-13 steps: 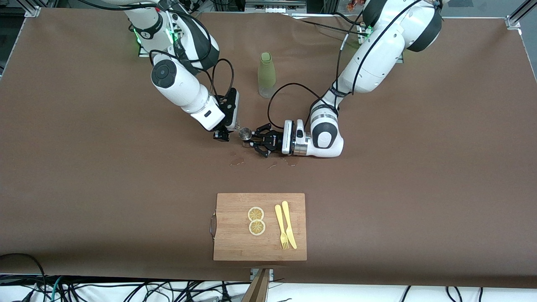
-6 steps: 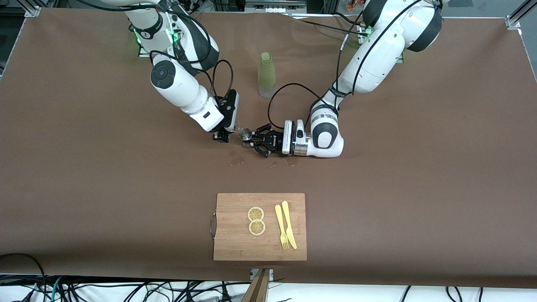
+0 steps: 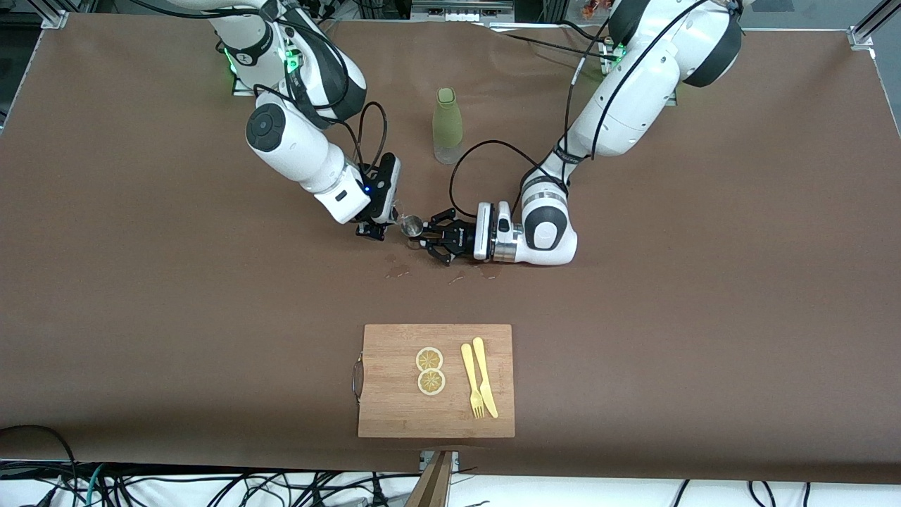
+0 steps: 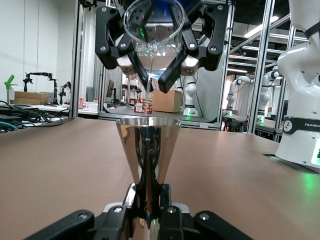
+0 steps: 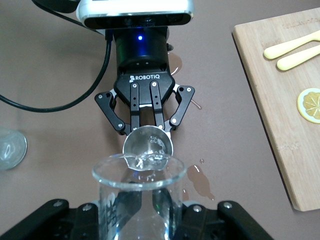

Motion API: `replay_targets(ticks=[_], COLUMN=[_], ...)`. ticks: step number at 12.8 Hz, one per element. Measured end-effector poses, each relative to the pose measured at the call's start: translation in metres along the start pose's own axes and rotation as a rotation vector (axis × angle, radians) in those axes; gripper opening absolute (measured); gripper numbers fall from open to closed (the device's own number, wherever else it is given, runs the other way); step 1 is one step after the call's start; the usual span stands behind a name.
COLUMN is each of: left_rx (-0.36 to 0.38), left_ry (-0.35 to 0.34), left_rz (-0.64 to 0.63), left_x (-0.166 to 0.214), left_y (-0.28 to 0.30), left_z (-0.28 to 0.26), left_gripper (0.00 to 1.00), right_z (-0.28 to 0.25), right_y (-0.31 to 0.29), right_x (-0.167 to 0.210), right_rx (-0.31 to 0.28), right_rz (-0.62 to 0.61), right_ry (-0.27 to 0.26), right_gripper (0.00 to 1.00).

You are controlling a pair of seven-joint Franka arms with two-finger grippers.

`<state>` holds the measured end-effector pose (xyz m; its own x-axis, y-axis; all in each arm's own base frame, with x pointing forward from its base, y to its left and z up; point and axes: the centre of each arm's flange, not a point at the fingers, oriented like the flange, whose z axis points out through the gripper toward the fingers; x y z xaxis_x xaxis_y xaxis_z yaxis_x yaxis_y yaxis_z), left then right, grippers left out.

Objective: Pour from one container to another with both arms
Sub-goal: 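Carry the glass cup back with the right gripper while the left gripper returns the jigger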

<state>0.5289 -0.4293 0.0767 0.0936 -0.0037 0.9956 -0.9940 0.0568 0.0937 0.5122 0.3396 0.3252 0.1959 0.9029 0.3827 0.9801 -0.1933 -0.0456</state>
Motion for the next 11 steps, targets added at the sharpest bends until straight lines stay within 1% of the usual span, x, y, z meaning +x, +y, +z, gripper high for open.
replay_targets(ticks=[1,2,3,6,8,10,11], left_rx=[0.004,0.01,0.017,0.035,0.055,0.075,0.073], left_ry=[0.0,0.0,0.001,-0.002,-0.005,-0.01,-0.01], left_rz=[0.008,0.016,0.022,0.046,0.062,0.081,0.089], left_x=[0.001,0.003,0.004,0.004,0.003,0.005,0.008], left_y=[-0.002,-0.006,-0.01,-0.017,-0.024,-0.03,-0.031], left_z=[-0.002,-0.005,-0.009,-0.02,-0.034,-0.058,-0.072], left_gripper=[0.21,0.21,0.21,0.21,0.21,0.21,0.21], right_z=[-0.002,-0.006,-0.01,-0.027,-0.039,-0.048,-0.054], right_y=[0.001,0.004,0.007,0.023,0.041,0.062,0.072], right_x=[0.001,0.0,-0.001,-0.018,-0.047,-0.088,-0.11], right_rx=[0.0,0.005,0.015,0.059,0.102,0.148,0.167], right_rz=[0.011,0.025,0.034,0.042,0.019,-0.021,-0.044], right_ry=[0.012,0.036,0.075,0.241,0.342,0.431,0.476], right_gripper=[0.16,0.16,0.16,0.16,0.16,0.16,0.16])
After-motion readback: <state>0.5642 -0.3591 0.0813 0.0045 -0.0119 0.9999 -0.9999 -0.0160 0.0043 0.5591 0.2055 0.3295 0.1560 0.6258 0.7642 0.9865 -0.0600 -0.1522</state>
